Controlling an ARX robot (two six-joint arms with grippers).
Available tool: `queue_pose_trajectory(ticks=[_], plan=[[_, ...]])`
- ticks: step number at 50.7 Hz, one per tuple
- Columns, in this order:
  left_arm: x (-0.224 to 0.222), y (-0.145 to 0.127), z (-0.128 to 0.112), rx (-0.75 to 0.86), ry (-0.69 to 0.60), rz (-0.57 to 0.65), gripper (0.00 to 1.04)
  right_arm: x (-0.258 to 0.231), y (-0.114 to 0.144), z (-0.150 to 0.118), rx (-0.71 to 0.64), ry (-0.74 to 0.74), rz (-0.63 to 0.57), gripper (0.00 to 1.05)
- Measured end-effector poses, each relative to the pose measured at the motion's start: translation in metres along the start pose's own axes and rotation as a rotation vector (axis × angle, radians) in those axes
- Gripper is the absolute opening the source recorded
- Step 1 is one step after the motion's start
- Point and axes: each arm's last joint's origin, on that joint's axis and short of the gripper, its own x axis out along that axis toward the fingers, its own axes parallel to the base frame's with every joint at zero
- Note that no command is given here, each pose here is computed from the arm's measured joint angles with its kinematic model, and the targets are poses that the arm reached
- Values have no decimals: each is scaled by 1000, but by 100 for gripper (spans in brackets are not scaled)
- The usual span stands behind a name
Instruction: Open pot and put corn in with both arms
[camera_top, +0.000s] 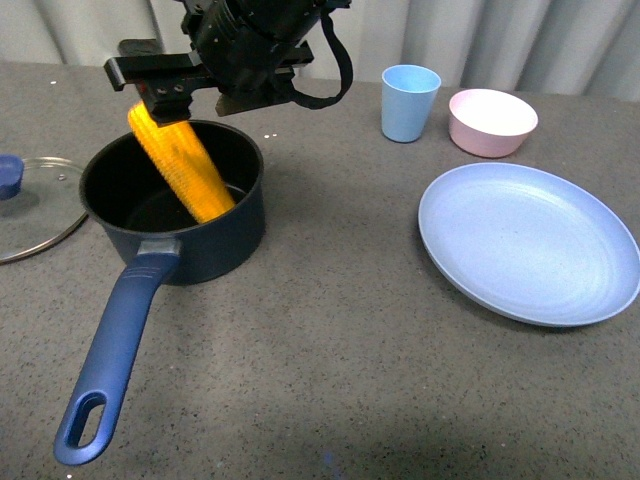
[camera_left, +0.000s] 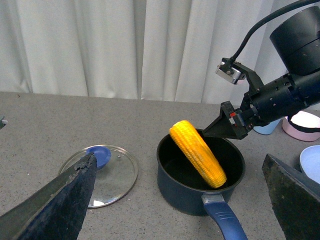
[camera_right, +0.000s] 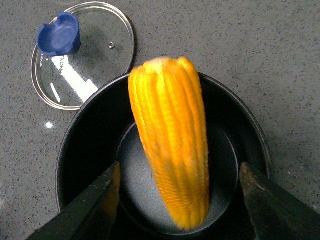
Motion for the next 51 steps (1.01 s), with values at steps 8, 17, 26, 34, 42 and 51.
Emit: queue_pose_trajectory(ticks=[8,17,26,34,42,51], plan=[[0,0,0,0,0,0,98,-30,0,2,14,-77,-24,95],[0,0,0,0,0,0,98,-96,-1,10,34,-237,-102,95],[0,0,0,0,0,0,98,-174,6,-17,70,-381,-272,95],[0,0,0,0,0,0,98,-231,21,-81,124,-439,-457,95],[0,0,0,0,0,0,98,-261,36,-155,185,-432,-627,95],[0,0,0,0,0,0,98,-277,45,-211,282,-503,-794,95]])
